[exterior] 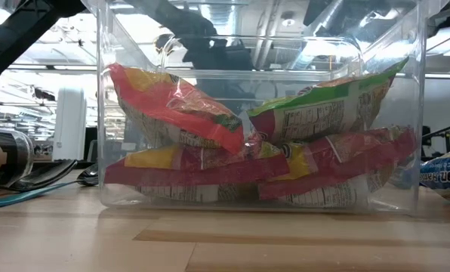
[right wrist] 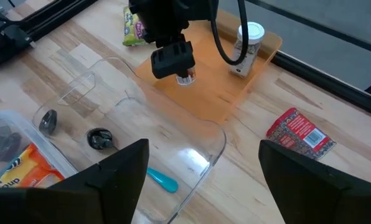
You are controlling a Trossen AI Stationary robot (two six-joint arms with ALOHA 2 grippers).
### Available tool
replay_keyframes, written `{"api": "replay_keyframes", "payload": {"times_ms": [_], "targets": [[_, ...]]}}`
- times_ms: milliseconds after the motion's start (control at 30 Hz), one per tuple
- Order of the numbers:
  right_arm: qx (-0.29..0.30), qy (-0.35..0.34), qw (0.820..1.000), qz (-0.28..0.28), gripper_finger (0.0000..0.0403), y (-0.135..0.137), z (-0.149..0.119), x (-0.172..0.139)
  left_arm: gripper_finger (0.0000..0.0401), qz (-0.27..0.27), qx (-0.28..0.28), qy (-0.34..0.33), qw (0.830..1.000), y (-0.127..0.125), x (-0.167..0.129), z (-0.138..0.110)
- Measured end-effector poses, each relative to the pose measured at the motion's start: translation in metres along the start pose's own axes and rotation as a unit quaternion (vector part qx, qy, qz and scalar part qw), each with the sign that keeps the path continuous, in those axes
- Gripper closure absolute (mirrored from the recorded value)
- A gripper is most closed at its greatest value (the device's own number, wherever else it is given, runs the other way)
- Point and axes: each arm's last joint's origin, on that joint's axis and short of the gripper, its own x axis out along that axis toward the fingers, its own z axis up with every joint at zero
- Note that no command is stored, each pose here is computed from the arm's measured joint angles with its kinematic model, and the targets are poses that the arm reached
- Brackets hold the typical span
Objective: Pick & Place Food Item
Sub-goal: Put the brown seasoning bottle into the orange transparent bin
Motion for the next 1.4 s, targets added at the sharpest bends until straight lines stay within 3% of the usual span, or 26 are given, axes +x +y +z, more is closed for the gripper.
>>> {"api": "replay_keyframes", "payload": {"times_ms": [333, 800, 1400], "targets": [[-0.010, -0.001, 1.000, -0.001, 0.0104, 0.000, 0.000, 0.000, 0.0232, 0.005, -0.028, 0.002, 1.000, 0.003, 0.010, 0.002], [-0.012, -0.004, 1.000, 0.000, 0.0104, 0.000, 0.001, 0.000, 0.0232, 0.048, -0.012, 0.042, 0.998, 0.008, 0.024, -0.006], [-0.013, -0.003, 1.000, -0.001, 0.0104, 0.000, 0.000, 0.000, 0.0231, 0.050, -0.007, 0.042, 0.998, 0.007, 0.027, -0.006]]}}
